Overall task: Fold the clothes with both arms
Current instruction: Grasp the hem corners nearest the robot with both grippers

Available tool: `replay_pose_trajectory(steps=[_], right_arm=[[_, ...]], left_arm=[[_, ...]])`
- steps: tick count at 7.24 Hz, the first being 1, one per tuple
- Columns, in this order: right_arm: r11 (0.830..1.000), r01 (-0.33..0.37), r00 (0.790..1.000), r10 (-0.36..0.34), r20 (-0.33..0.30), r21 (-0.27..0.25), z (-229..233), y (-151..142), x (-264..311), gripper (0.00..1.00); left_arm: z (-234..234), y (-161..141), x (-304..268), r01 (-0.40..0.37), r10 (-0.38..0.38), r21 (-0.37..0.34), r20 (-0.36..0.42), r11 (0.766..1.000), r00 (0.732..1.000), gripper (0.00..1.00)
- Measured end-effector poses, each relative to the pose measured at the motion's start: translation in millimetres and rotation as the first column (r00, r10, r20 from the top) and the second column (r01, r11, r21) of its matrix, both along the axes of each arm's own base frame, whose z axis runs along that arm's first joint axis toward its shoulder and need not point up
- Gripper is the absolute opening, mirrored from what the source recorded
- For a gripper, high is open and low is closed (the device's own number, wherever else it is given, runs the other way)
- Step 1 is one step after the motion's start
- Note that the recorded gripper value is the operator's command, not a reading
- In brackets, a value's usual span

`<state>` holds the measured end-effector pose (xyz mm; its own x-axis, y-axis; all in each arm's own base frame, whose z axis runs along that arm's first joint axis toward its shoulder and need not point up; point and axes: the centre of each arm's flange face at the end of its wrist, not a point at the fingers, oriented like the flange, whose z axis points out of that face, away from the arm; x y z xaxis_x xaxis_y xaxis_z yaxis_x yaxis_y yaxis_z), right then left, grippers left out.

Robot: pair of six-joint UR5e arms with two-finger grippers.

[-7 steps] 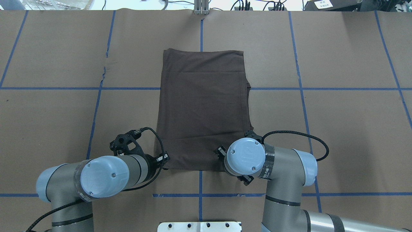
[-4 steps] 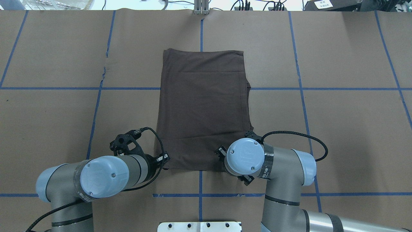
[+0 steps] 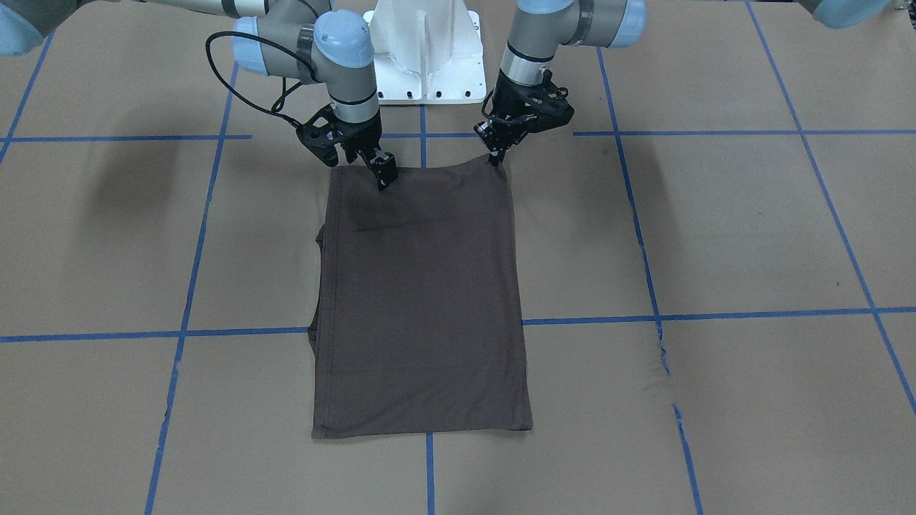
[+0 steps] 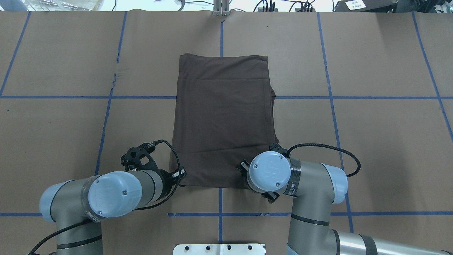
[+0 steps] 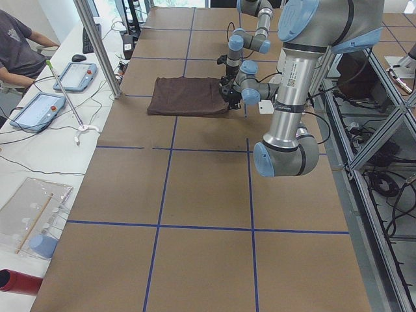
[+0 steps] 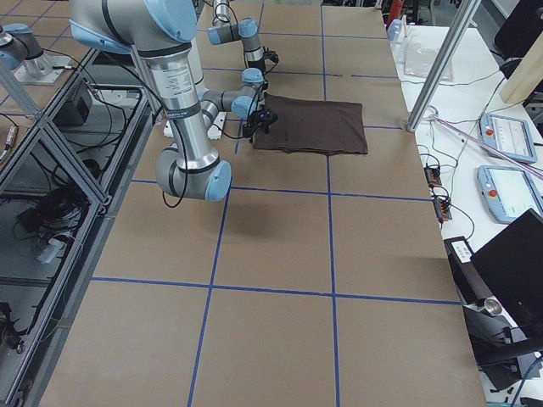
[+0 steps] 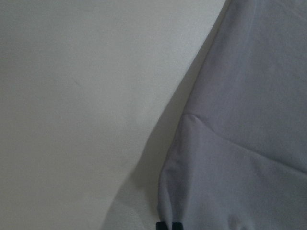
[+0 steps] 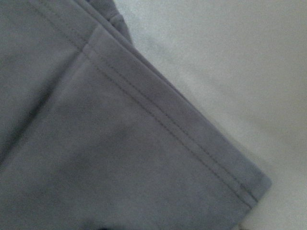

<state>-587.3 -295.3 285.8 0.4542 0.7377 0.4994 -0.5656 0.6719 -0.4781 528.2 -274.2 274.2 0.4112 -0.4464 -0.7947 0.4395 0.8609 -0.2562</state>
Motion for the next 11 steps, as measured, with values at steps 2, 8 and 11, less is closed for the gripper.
replay_pose_trajectory(steps=[2,8,11], right_arm=[[1.000,0.001,1.000,-0.001,0.004,0.000,-2,-1,1,0.00],[1.000,-0.005,1.000,0.005,0.017,0.002,-15,-9,4,0.00],[1.000,-0.015,0.999,0.015,0.039,0.009,-31,-16,5,0.00]], left_arm=[[0,0,0,0.001,-0.001,0.000,0.001,1.000,1.000,0.00],[-1,0,0,-0.005,0.005,0.009,0.000,1.000,1.000,0.00],[-4,0,-1,-0.006,0.006,0.012,-0.005,1.000,1.000,0.00]])
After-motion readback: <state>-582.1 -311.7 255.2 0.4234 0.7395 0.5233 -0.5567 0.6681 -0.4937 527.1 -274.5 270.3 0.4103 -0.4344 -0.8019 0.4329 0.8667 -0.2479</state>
